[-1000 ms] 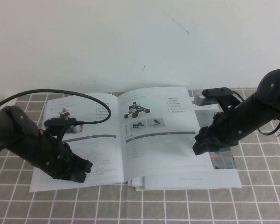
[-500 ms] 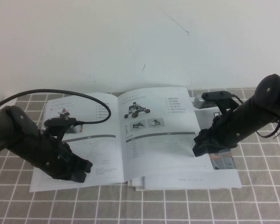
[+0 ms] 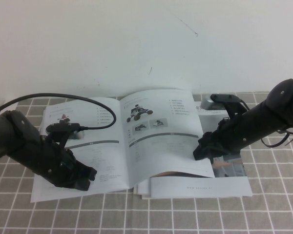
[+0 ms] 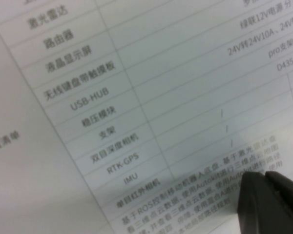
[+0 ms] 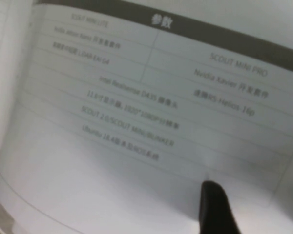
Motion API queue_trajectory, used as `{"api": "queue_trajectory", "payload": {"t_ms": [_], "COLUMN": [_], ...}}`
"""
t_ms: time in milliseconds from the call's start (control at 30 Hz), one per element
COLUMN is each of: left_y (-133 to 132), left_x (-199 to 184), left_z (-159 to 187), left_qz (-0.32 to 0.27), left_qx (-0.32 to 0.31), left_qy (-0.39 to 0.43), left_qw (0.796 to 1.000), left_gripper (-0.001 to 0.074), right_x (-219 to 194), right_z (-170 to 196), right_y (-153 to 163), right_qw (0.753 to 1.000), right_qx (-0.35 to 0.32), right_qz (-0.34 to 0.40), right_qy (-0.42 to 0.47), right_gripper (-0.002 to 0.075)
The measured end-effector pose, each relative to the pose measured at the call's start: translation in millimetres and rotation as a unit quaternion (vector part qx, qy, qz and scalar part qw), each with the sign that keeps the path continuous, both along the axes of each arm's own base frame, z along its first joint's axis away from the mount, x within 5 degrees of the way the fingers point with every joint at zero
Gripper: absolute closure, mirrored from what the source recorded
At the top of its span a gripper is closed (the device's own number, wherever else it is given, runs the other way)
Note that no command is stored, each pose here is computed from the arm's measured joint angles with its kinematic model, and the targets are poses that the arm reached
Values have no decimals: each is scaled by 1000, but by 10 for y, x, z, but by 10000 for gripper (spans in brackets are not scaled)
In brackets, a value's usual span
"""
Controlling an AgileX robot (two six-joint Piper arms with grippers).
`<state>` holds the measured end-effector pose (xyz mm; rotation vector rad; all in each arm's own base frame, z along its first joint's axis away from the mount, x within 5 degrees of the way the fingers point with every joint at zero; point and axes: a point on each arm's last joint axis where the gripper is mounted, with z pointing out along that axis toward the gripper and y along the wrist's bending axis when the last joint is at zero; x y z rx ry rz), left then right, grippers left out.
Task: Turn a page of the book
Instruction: Open the closed book
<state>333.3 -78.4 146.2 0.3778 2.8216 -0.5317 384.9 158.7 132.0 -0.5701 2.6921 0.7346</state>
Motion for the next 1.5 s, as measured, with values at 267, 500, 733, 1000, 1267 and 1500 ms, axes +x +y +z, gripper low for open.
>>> {"api": "queue_trajectory", "payload": {"t_ms": [267,500,733,1000,1267,1500], "left_y": [0,0,0,-1,-1,-1], "left_x": [0,0,0,-1,-1,-1], "left_z": [0,0,0,0,0,0], "left_qz": [0,0,0,0,0,0], "left_qx": [0,0,0,0,0,0], "left_qy": [0,0,0,1,1,1], "left_qw": [1000,1000,1000,1000,1000,1000], "left_gripper": [739,739,739,739,739,739], "right_x": [9,35,29,-25,-42,-29], "right_z": [5,53,76,498,475,293], "right_y": [98,162,168,30,-133,-126], "right_qw": [998,993,993,995,998,999], "right_qx": [66,117,120,48,-33,-37], "right_qz": [4,-6,3,26,4,1], "right_qy": [-4,-13,-18,-84,-61,-32], "right_gripper": [369,369,369,350,294,289]}}
